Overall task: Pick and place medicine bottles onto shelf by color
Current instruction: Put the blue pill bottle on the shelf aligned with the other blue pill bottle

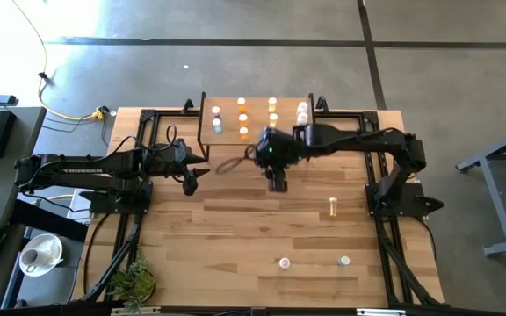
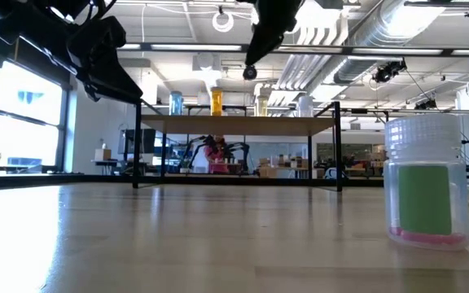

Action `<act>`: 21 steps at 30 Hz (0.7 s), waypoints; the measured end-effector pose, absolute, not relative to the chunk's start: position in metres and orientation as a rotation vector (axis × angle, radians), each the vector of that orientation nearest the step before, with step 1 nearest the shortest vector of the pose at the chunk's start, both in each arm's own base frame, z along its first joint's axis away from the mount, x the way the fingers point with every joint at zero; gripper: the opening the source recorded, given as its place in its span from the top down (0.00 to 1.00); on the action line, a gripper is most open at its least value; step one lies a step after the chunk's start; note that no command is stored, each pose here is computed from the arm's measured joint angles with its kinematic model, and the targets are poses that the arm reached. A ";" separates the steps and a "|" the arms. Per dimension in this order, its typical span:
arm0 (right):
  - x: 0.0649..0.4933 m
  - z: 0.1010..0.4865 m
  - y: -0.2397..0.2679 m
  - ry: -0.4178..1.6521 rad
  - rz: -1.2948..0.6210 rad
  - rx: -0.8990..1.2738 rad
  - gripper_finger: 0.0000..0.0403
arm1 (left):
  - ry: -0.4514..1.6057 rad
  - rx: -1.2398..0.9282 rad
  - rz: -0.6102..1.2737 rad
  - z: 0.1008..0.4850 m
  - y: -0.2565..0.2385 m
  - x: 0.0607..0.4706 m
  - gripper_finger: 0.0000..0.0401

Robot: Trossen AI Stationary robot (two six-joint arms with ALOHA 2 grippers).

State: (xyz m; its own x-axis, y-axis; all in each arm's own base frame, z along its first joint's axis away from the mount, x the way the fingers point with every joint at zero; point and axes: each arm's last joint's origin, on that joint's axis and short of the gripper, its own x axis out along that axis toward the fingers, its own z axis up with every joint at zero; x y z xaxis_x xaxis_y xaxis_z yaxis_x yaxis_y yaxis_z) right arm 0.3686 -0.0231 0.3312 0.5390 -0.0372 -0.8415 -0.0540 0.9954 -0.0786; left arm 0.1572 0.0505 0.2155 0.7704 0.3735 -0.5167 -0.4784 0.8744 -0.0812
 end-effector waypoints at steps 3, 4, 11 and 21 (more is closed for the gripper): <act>0.366 0.329 -0.006 1.046 0.044 -0.107 0.62 | 0.512 -0.214 0.466 0.216 0.051 0.157 0.56; 0.364 0.328 -0.001 1.067 0.039 -0.107 0.62 | 0.511 -0.214 0.466 0.216 0.051 0.157 0.56; 0.354 0.324 0.027 1.163 -0.055 -0.142 0.62 | 0.508 -0.217 0.464 0.216 0.051 0.157 0.56; 0.322 0.277 0.056 1.248 -0.262 -0.137 0.62 | 0.499 -0.225 0.429 0.217 0.049 0.158 0.56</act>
State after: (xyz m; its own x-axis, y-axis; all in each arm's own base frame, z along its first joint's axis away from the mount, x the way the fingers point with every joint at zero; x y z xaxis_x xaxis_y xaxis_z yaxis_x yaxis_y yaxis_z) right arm 0.3224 0.0561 0.2766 0.2927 -0.2697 -0.9174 0.1213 0.9621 -0.2442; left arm 0.1584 0.0493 0.2167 0.7920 0.3419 -0.5059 -0.4495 0.8872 -0.1041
